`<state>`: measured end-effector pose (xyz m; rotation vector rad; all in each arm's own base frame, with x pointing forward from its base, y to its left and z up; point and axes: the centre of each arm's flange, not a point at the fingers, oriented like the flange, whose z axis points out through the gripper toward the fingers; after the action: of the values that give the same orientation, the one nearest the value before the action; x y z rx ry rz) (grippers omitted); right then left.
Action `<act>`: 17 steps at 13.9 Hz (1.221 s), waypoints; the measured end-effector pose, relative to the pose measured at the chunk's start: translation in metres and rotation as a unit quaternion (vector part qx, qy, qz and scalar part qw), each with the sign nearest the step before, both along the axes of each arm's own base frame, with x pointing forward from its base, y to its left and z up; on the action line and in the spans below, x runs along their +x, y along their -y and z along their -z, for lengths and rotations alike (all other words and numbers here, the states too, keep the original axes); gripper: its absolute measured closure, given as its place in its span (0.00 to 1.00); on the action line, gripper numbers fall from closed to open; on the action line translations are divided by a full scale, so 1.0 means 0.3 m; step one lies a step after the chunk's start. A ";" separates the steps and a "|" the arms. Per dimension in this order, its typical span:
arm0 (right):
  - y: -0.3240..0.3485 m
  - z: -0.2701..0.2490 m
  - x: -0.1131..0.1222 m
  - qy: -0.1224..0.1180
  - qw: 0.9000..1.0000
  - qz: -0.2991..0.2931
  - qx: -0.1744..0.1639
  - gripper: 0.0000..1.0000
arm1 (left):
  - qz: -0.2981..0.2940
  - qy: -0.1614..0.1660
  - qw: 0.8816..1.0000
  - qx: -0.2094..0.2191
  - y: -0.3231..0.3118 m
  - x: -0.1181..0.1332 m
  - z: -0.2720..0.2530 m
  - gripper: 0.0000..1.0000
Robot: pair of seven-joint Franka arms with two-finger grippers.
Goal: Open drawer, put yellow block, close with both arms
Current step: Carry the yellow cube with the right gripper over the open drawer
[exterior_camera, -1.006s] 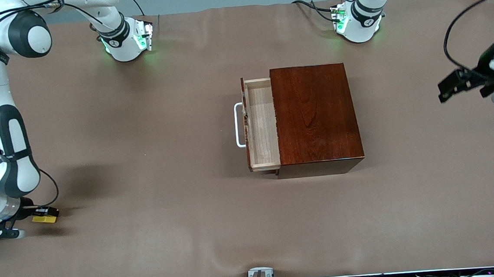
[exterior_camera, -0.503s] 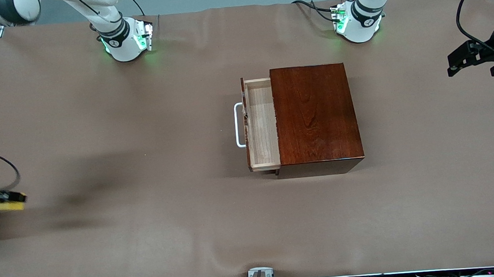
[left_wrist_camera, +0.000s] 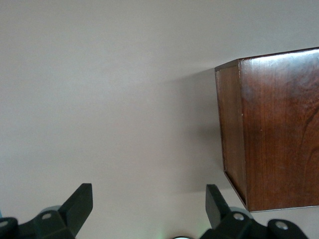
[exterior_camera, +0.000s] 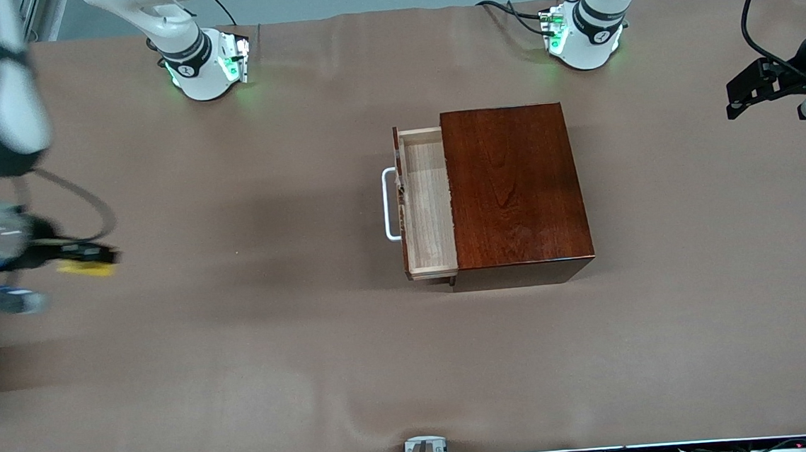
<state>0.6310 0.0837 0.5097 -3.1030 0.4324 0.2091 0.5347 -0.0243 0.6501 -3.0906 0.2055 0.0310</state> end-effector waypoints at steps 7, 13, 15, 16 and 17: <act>-1.024 0.154 -0.218 0.065 0.996 -0.003 0.069 0.44 | -0.029 0.001 1.000 0.001 0.059 -0.004 0.000 0.00; -1.301 0.407 -0.234 0.129 0.983 -0.054 0.120 0.44 | -0.036 -0.005 0.999 -0.002 0.148 -0.003 0.022 0.00; -1.346 0.474 -0.239 0.142 0.978 -0.080 0.127 0.44 | -0.035 -0.005 0.999 -0.002 0.168 0.001 0.026 0.00; -1.360 0.477 -0.239 0.148 0.976 -0.093 0.130 0.44 | -0.034 -0.006 0.999 -0.002 0.175 0.004 0.029 0.00; -1.366 0.470 -0.242 0.151 0.974 -0.107 0.131 0.44 | -0.033 -0.007 0.999 -0.002 0.180 0.010 0.035 0.00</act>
<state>0.5585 0.4936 0.3685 -2.8450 0.0549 -0.1918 0.5376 -0.0783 0.6395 -3.1006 0.1044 0.0549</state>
